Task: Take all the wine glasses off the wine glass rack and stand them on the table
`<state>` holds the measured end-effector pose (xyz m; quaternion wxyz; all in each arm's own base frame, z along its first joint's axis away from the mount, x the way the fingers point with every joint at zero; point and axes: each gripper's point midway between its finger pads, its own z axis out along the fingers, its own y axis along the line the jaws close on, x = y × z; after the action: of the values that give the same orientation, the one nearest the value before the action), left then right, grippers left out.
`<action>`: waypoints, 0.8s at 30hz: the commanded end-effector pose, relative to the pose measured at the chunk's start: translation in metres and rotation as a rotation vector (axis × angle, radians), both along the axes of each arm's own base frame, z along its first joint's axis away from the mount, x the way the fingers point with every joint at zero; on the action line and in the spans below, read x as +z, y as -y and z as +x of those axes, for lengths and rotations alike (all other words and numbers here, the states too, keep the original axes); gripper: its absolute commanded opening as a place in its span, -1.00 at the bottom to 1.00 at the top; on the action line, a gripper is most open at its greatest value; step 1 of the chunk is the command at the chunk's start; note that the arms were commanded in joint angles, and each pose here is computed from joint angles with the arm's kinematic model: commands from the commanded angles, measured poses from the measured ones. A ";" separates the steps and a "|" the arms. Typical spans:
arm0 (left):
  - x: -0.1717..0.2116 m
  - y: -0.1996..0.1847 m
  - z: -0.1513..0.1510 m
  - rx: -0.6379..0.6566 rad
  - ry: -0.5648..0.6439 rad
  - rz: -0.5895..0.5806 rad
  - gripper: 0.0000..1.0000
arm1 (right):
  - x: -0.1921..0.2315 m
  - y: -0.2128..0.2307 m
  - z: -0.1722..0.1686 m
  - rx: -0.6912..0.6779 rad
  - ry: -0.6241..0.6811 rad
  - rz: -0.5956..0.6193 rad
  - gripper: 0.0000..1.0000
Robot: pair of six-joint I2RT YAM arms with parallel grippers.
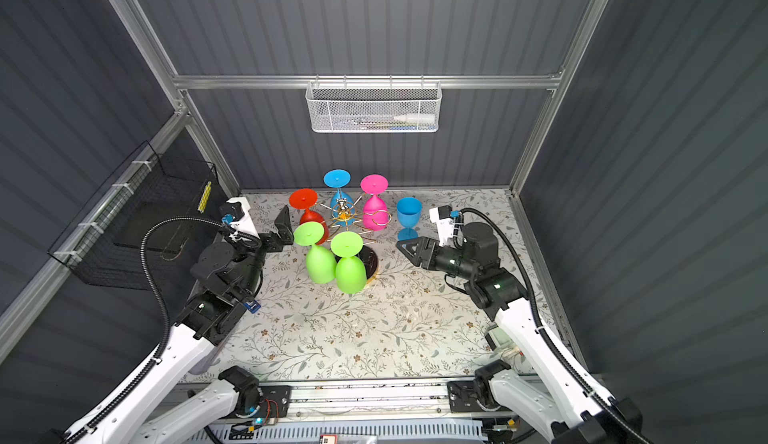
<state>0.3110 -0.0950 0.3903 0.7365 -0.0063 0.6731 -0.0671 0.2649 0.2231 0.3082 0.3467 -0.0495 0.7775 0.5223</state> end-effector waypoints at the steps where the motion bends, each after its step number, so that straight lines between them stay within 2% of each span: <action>1: 0.017 -0.008 -0.011 0.005 0.042 -0.058 0.99 | 0.022 -0.019 0.000 0.042 0.029 0.090 0.02; 11: 0.012 -0.013 -0.014 0.019 0.041 -0.089 0.99 | 0.032 -0.058 -0.006 0.117 0.017 0.135 -0.01; 24: 0.010 -0.013 -0.015 0.014 0.036 -0.066 0.99 | 0.017 -0.083 0.000 0.132 -0.037 0.059 -0.03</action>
<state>0.2987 -0.0859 0.3985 0.7458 -0.0316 0.6597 -0.0871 0.2641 0.3035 0.3184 0.2881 -0.0760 0.7641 0.5722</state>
